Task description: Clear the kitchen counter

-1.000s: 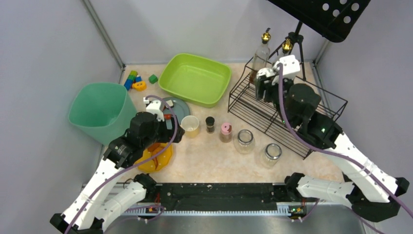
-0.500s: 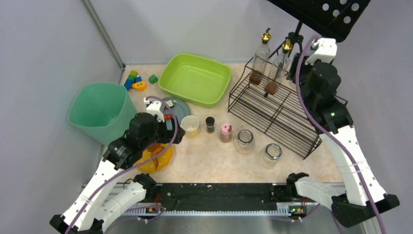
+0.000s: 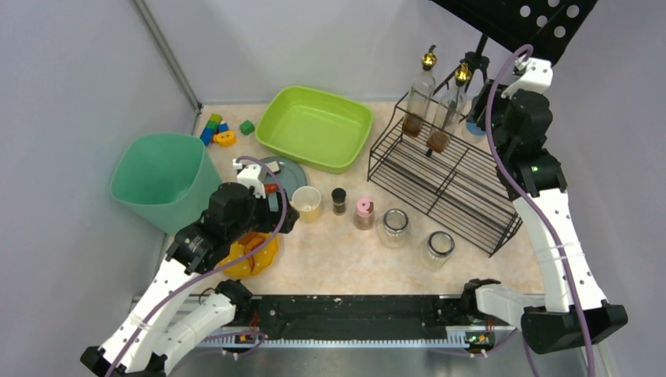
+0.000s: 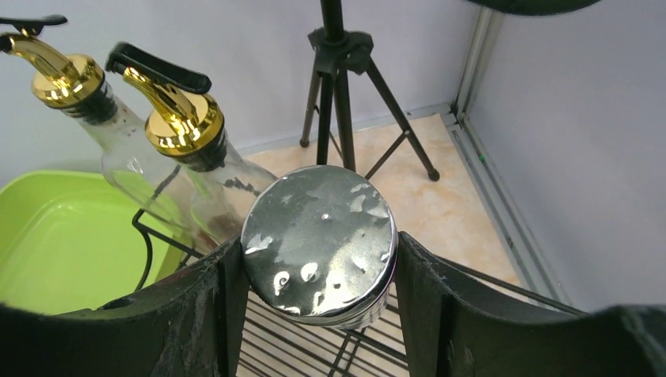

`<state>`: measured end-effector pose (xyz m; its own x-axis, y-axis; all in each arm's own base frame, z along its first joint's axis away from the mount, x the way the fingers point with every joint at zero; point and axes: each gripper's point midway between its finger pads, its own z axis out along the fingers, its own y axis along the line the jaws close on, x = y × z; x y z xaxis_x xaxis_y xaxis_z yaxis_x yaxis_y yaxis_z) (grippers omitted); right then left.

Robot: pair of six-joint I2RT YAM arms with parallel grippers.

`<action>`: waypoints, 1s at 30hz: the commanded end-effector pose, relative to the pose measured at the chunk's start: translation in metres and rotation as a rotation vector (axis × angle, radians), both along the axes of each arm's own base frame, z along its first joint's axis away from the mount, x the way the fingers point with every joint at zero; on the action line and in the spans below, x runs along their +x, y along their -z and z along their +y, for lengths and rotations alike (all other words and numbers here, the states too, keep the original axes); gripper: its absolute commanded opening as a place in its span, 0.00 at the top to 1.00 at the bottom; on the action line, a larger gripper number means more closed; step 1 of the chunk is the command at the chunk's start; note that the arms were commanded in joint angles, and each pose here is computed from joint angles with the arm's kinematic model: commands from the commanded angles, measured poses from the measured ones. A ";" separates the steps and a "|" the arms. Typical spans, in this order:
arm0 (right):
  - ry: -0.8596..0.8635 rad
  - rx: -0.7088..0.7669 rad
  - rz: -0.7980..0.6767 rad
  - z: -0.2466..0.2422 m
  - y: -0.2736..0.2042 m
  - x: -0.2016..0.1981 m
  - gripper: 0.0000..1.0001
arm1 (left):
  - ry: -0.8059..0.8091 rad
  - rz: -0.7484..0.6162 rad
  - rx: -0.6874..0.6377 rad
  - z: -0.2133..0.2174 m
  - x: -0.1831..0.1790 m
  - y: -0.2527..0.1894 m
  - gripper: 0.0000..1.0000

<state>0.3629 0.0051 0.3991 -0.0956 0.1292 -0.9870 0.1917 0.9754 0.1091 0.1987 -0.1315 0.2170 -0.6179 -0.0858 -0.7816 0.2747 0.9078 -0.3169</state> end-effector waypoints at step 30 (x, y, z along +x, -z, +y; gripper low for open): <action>0.037 0.090 0.028 -0.015 0.061 0.033 1.00 | 0.003 -0.038 -0.011 -0.002 0.006 -0.006 0.01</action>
